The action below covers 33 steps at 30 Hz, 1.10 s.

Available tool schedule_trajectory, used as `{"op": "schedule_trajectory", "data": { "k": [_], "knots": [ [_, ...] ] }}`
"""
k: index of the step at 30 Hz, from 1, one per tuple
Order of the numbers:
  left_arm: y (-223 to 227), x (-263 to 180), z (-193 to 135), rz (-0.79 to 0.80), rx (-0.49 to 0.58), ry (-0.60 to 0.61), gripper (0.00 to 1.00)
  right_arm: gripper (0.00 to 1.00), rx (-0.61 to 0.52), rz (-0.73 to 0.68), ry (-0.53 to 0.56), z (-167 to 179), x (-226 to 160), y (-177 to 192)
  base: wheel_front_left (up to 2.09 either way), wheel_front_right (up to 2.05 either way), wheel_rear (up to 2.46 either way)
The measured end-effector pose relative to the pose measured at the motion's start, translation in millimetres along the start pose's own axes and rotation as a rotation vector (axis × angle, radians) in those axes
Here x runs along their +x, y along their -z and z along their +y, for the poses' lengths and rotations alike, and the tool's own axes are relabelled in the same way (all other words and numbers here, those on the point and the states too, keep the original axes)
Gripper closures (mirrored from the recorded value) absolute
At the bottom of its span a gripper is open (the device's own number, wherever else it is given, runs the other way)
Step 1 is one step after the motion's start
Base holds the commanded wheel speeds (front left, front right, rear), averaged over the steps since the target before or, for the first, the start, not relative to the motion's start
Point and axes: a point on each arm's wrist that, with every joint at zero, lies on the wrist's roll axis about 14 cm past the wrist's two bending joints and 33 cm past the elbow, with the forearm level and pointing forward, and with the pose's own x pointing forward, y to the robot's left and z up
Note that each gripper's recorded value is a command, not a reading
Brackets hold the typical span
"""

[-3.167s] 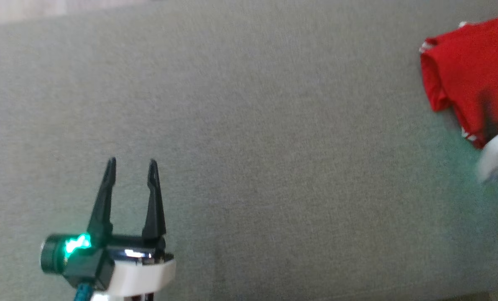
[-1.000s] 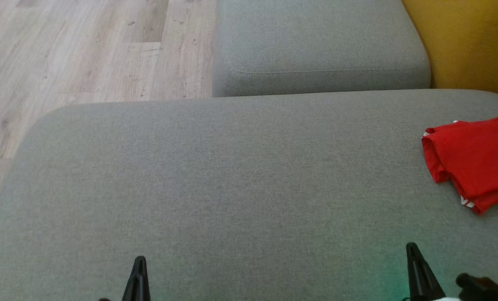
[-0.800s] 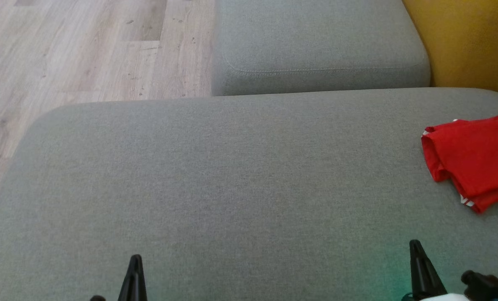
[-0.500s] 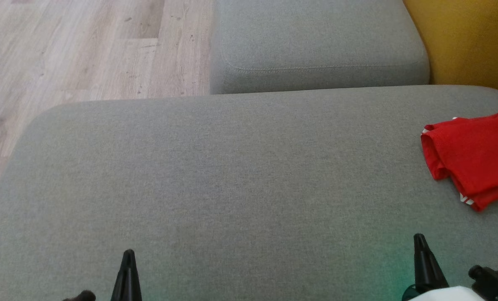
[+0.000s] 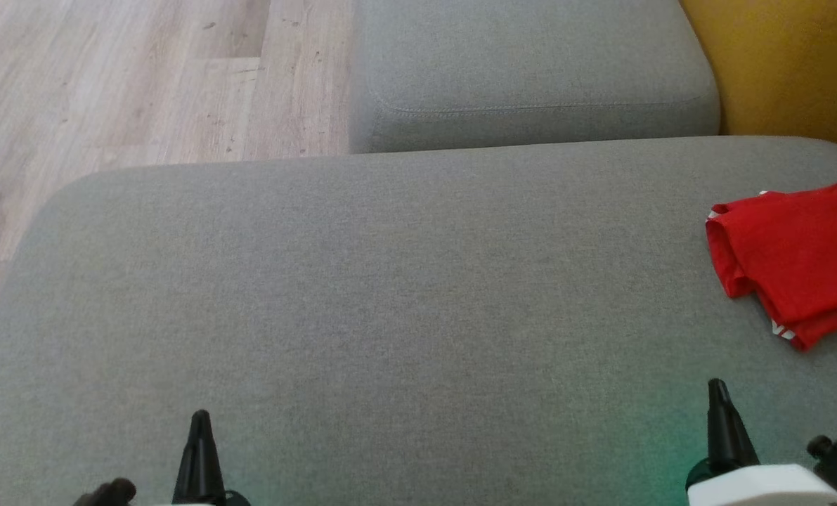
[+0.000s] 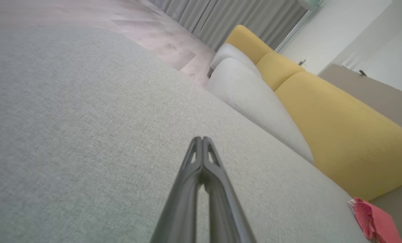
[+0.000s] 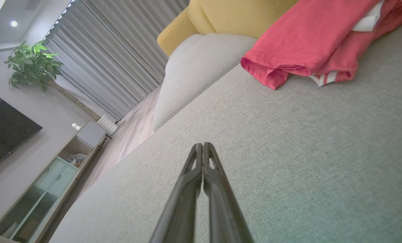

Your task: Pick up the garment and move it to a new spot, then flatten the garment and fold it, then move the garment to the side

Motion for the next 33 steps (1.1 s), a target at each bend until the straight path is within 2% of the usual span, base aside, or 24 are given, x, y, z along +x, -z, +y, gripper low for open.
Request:
{"op": "schedule_trajectory", "data": {
  "k": [33],
  "knots": [
    [-15.7,26.3,2.2,0.009,-0.394,-0.005,1.0,1.0,0.404,-0.035,0.022,-2.7,21.3,-22.1,0.0,0.0,0.0]
  ]
}}
